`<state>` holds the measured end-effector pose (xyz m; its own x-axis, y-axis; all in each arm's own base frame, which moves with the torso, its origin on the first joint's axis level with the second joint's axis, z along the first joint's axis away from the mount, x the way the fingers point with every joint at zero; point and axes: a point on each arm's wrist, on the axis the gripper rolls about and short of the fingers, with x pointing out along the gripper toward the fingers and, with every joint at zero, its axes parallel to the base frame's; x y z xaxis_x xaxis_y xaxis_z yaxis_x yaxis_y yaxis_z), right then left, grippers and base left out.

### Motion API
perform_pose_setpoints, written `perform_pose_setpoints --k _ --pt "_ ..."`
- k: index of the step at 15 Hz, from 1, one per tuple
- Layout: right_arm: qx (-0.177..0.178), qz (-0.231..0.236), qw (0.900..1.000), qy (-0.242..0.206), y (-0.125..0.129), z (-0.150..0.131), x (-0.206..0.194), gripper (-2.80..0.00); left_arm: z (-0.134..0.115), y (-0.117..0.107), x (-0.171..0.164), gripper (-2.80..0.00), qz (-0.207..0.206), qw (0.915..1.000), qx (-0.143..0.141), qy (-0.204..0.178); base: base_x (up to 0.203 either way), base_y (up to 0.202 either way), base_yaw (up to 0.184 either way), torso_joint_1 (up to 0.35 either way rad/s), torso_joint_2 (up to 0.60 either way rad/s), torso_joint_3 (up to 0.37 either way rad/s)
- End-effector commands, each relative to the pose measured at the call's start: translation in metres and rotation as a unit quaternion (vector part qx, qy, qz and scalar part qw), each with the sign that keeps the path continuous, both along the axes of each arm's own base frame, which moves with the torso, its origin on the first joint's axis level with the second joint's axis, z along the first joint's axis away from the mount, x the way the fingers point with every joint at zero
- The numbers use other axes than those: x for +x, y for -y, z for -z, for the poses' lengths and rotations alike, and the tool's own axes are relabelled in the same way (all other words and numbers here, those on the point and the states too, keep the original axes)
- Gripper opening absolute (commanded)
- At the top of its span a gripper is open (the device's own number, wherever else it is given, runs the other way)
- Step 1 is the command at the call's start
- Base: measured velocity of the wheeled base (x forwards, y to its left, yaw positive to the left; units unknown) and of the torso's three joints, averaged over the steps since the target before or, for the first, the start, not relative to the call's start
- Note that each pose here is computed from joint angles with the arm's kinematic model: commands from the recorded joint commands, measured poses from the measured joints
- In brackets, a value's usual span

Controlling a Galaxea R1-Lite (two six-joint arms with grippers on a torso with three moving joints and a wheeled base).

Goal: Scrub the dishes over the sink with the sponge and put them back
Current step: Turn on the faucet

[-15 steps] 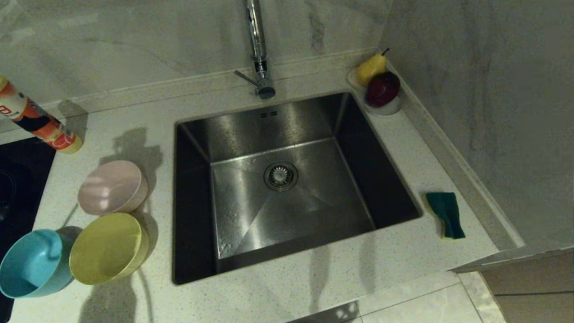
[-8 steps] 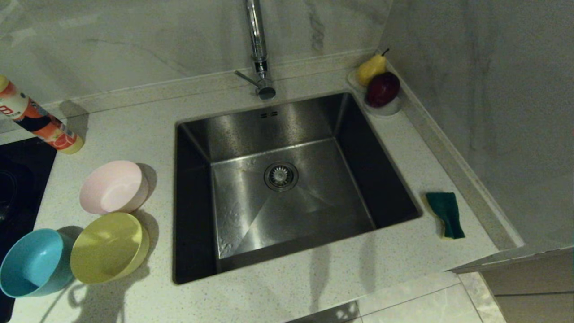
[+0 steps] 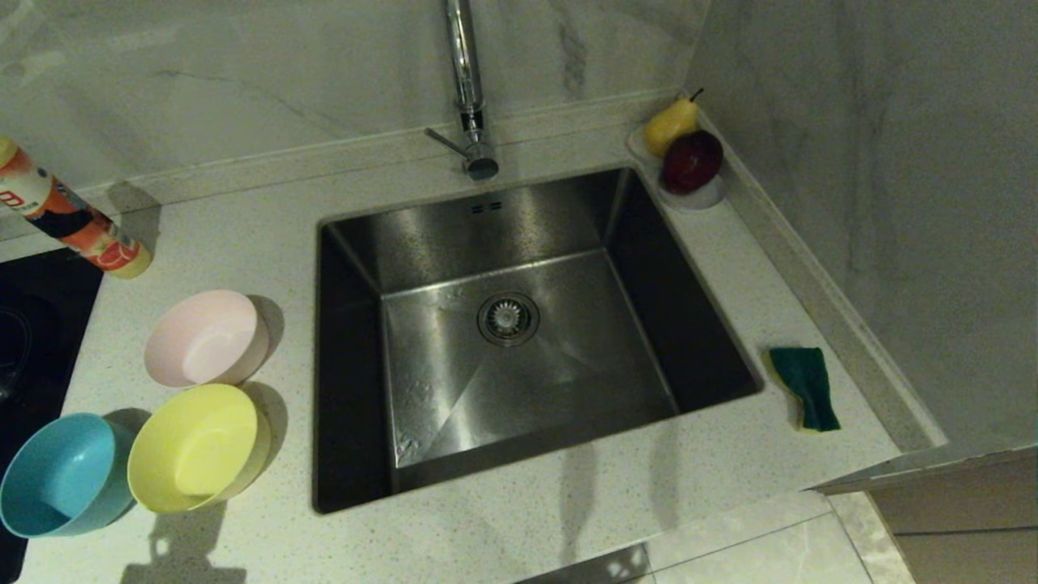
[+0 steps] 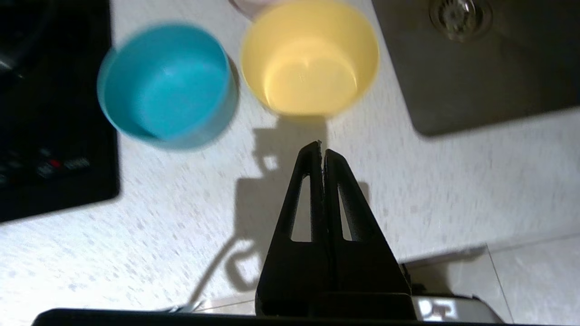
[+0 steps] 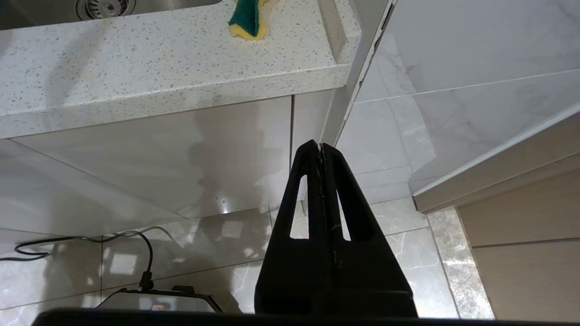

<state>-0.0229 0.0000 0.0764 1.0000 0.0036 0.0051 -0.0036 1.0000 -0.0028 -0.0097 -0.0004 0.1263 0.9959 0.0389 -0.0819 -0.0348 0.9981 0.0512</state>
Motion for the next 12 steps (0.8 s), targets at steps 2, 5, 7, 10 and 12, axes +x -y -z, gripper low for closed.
perform_pose_setpoints --k 2,5,7,10,12 --pt "0.000 0.000 1.000 0.001 0.000 0.000 0.000 -2.80 0.027 0.000 -0.014 -2.80 0.016 0.9989 0.010 0.042 0.000 0.000 0.000 0.000 0.00 0.000" --pt "0.000 0.000 1.000 0.001 0.000 0.000 0.000 -2.80 0.045 -0.001 -0.015 -2.80 0.020 0.9985 0.022 0.046 0.000 0.000 0.000 0.000 0.00 0.000" --pt "0.000 0.000 1.000 0.001 0.000 0.000 0.000 -2.80 0.052 0.000 -0.013 -2.80 0.022 0.9990 0.018 0.035 0.000 0.000 0.000 0.000 0.00 0.000" --pt "0.000 0.000 1.000 0.001 0.000 0.000 0.000 -2.80 0.053 -0.001 -0.013 -2.80 0.021 0.9989 0.020 0.036 0.000 0.000 0.000 0.000 0.00 0.000" --pt "0.000 0.000 1.000 0.001 0.000 0.000 0.000 -2.80 0.053 -0.001 -0.012 -2.80 0.020 0.9989 0.019 0.038 0.000 0.000 0.000 0.000 0.00 0.000"
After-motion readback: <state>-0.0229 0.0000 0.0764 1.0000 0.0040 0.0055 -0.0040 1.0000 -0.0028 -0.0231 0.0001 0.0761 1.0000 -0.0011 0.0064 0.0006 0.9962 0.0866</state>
